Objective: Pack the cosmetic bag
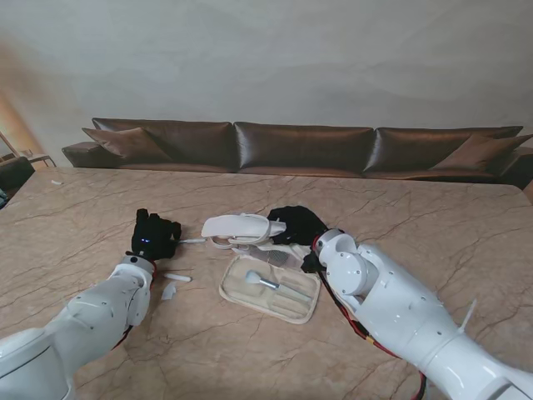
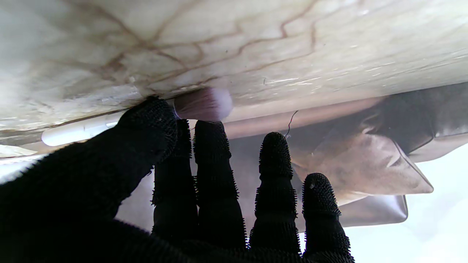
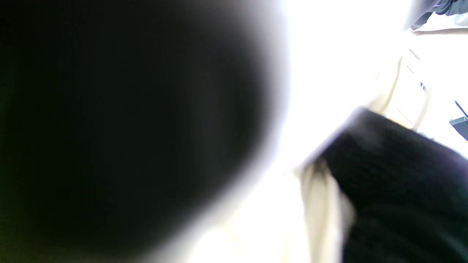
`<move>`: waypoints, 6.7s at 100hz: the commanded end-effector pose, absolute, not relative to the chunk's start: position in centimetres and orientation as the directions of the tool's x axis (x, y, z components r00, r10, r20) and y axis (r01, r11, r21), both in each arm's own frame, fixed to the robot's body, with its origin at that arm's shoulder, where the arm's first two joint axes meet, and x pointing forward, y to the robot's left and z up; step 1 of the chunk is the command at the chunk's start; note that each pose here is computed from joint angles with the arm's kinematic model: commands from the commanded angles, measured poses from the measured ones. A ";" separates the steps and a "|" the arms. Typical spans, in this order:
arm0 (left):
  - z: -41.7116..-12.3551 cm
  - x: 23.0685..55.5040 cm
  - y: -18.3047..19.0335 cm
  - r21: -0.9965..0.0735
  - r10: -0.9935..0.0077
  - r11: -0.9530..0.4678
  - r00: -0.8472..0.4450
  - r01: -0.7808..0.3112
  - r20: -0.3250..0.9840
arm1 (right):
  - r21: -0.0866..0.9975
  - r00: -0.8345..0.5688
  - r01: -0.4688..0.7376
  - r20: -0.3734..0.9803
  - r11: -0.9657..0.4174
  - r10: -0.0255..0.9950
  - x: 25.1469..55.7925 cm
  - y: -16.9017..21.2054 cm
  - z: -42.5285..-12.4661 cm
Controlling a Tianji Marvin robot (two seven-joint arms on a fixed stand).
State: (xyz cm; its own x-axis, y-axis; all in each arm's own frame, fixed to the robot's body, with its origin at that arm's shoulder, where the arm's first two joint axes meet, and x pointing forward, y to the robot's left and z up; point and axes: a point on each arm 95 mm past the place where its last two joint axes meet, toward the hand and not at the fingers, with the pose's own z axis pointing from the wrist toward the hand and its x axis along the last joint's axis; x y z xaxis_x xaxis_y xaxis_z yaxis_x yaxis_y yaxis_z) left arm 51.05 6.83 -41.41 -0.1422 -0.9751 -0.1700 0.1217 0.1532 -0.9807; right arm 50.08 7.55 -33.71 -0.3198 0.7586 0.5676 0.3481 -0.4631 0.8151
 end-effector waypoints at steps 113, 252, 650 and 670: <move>-46.3 46.6 10.3 -0.996 -0.992 0.067 -0.111 -0.050 -0.061 | 0.802 -0.337 0.369 0.587 -0.470 0.736 49.2 9.1 -33.9; -48.0 45.6 8.0 -0.991 -0.990 0.096 -0.112 -0.089 -0.086 | 0.794 -0.330 0.370 0.598 -0.483 0.730 48.8 8.9 -34.2; -41.7 41.5 9.3 -0.959 -0.918 0.247 -0.281 0.142 -0.278 | 0.787 -0.328 0.375 0.607 -0.490 0.724 48.7 10.2 -33.8; -40.5 41.9 8.6 -0.959 -0.916 0.238 -0.293 0.153 -0.274 | 0.787 -0.325 0.371 0.607 -0.493 0.725 48.7 10.0 -33.8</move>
